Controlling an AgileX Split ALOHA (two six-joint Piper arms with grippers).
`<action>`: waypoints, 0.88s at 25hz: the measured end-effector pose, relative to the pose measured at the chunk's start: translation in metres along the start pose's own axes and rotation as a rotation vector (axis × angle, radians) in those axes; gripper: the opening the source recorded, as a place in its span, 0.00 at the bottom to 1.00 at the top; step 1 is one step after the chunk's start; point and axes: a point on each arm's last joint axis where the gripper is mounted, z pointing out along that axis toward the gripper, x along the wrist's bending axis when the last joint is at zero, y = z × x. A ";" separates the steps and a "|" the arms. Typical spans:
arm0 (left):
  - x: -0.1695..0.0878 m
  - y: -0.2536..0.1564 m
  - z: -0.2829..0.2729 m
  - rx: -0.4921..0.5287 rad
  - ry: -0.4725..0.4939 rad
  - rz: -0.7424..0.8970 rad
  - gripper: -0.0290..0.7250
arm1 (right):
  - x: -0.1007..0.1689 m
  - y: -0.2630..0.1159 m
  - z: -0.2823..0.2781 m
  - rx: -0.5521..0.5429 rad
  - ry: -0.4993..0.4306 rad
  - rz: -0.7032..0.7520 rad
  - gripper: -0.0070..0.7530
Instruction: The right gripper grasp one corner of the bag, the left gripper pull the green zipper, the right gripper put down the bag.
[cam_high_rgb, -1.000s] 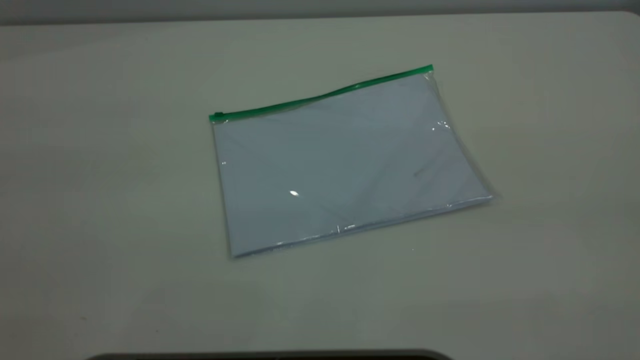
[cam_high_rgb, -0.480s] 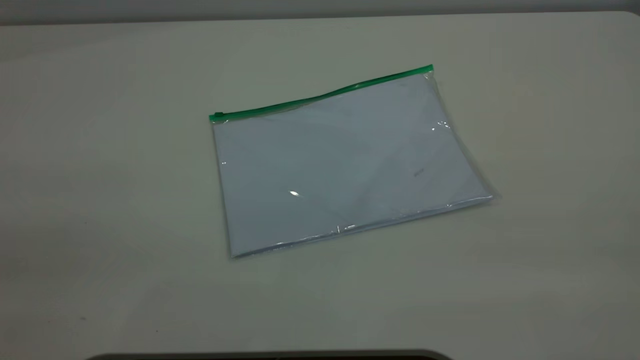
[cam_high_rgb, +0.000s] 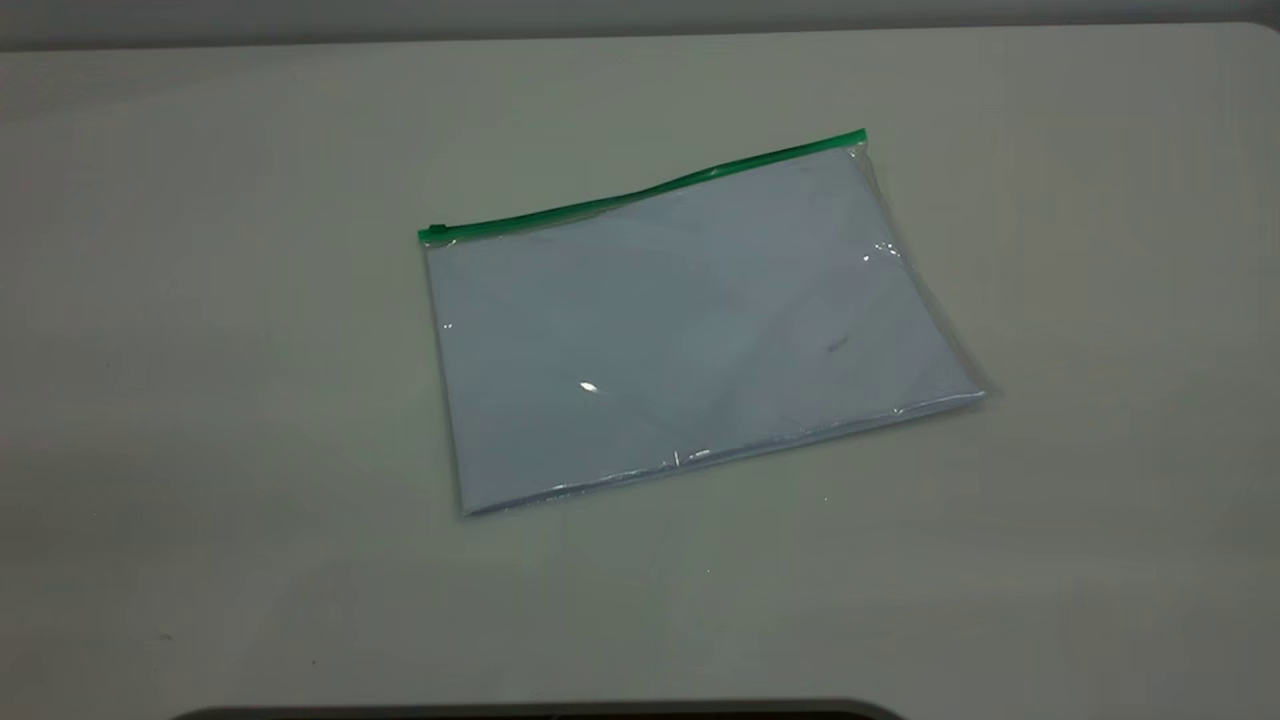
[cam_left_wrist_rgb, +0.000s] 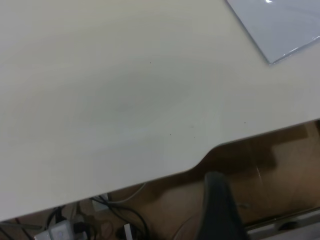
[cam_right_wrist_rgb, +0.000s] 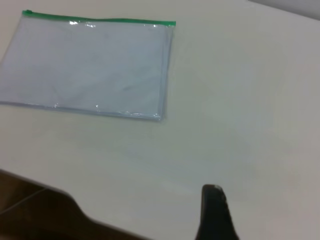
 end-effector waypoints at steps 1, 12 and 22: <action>0.000 0.000 0.000 0.000 0.000 0.000 0.79 | 0.000 -0.001 0.002 -0.002 -0.001 0.002 0.73; 0.000 0.000 0.000 -0.003 0.000 -0.001 0.79 | -0.001 0.000 0.003 -0.014 -0.006 0.004 0.73; -0.001 -0.004 -0.004 -0.046 0.024 -0.027 0.79 | -0.001 0.000 0.003 -0.014 -0.006 0.004 0.73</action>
